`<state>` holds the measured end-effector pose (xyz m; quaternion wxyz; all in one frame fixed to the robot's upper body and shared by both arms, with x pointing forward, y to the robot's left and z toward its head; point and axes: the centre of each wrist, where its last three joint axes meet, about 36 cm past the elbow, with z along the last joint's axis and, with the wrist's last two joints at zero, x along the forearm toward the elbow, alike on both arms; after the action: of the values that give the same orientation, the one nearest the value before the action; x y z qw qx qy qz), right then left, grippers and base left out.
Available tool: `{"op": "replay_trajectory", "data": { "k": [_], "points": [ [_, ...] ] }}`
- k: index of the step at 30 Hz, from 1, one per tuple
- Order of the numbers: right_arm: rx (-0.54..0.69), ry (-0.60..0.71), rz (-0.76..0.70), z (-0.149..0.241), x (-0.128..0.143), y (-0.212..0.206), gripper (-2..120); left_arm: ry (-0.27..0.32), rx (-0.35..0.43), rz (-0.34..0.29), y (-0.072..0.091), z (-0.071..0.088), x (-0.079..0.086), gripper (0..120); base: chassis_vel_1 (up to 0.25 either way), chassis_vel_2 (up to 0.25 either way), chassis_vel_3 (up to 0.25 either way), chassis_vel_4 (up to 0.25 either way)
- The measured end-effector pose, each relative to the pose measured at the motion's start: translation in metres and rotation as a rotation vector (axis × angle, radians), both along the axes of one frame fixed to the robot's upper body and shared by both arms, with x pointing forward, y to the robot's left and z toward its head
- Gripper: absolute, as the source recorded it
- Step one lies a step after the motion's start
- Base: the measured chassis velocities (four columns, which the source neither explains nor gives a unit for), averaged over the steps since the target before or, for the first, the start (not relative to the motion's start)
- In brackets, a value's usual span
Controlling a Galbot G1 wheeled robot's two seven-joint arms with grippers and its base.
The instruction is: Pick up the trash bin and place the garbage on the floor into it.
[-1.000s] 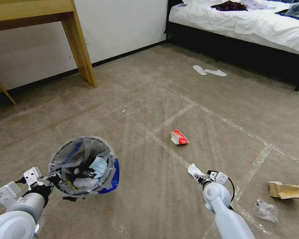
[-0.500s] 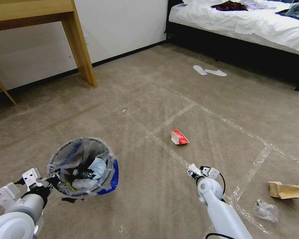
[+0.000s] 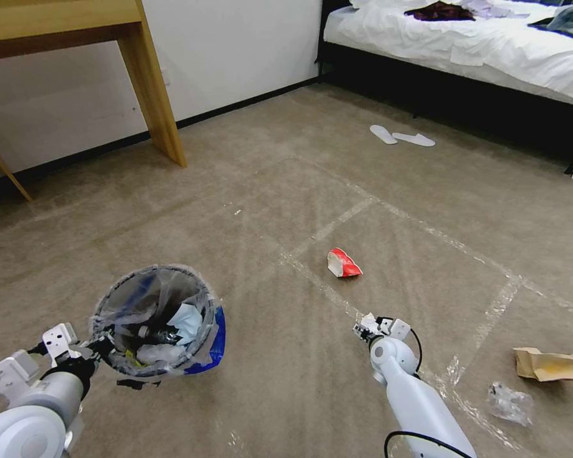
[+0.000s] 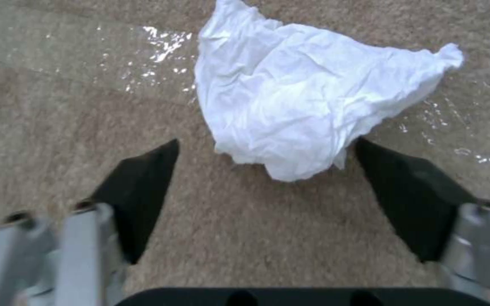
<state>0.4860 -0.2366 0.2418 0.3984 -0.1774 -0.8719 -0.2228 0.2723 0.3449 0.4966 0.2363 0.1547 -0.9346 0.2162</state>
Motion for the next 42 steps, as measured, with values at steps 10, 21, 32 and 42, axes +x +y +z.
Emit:
{"op": "replay_trajectory", "data": {
  "k": [10, 21, 32, 42],
  "points": [
    [-0.019, -0.003, 0.001, -0.009, 0.001, -0.003, 42, 0.0, -0.001, 0.002, 0.0, -0.001, -0.001, 1, 0.0, 0.0, 0.0, 0.0],
    [-0.028, -0.01, 0.011, -0.015, -0.001, -0.005, 4, 0.001, -0.007, 0.004, -0.001, -0.002, -0.001, 1, 0.0, 0.0, 0.0, 0.0],
    [-0.026, -0.09, 0.034, 0.005, -0.012, -0.01, 0, -0.002, -0.003, 0.006, -0.001, -0.002, -0.001, 1, 0.0, 0.0, 0.0, 0.0],
    [-0.02, -0.329, 0.091, 0.085, -0.04, -0.022, 0, -0.011, -0.005, -0.005, -0.004, 0.001, 0.0, 1, 0.0, 0.0, 0.0, 0.0]
  ]
}}
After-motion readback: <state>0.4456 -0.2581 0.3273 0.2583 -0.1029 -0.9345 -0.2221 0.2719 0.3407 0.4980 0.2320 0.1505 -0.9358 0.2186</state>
